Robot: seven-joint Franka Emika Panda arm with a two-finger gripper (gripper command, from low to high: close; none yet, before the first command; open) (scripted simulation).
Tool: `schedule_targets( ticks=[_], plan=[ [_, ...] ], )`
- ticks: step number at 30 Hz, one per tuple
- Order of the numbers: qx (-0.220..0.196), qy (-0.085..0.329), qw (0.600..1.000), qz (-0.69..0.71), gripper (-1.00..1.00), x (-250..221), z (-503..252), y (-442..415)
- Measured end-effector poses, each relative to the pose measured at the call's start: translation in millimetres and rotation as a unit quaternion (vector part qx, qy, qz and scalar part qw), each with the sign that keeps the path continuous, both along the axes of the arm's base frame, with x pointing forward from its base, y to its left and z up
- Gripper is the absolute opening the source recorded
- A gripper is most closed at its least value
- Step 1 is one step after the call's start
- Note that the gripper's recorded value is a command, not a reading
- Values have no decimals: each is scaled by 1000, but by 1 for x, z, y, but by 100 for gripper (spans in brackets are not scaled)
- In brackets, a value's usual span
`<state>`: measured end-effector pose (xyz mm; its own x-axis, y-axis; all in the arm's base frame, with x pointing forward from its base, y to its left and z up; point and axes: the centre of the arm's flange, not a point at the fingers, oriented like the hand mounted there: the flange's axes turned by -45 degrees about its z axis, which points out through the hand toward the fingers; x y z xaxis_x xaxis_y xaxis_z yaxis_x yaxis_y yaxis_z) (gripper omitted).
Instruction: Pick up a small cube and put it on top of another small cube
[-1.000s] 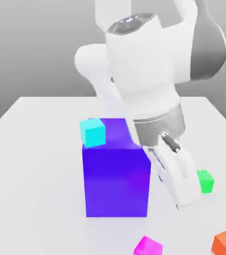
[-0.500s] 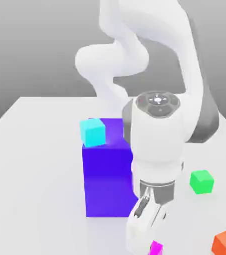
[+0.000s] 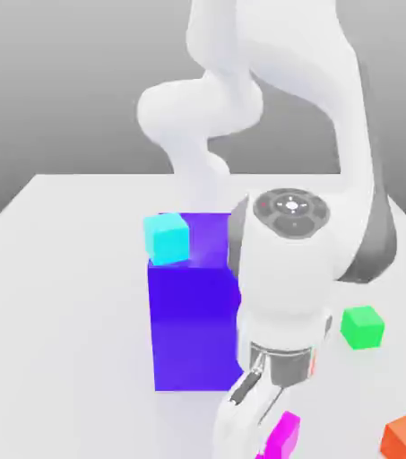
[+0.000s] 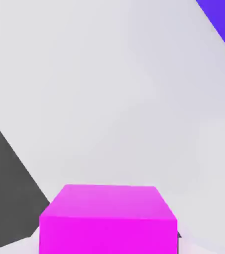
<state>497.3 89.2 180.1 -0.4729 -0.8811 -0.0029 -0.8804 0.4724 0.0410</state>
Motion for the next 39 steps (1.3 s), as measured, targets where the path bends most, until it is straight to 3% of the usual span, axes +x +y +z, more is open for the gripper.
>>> schedule_targets(
  ticks=[9,18,26,39],
  plan=[
    [65,40,961,266,-100,-53,-19,56],
    [115,25,839,531,-100,-104,-2,112],
    [118,-10,666,736,-100,-149,27,151],
    [38,-26,287,957,-100,-223,62,184]
  ],
)
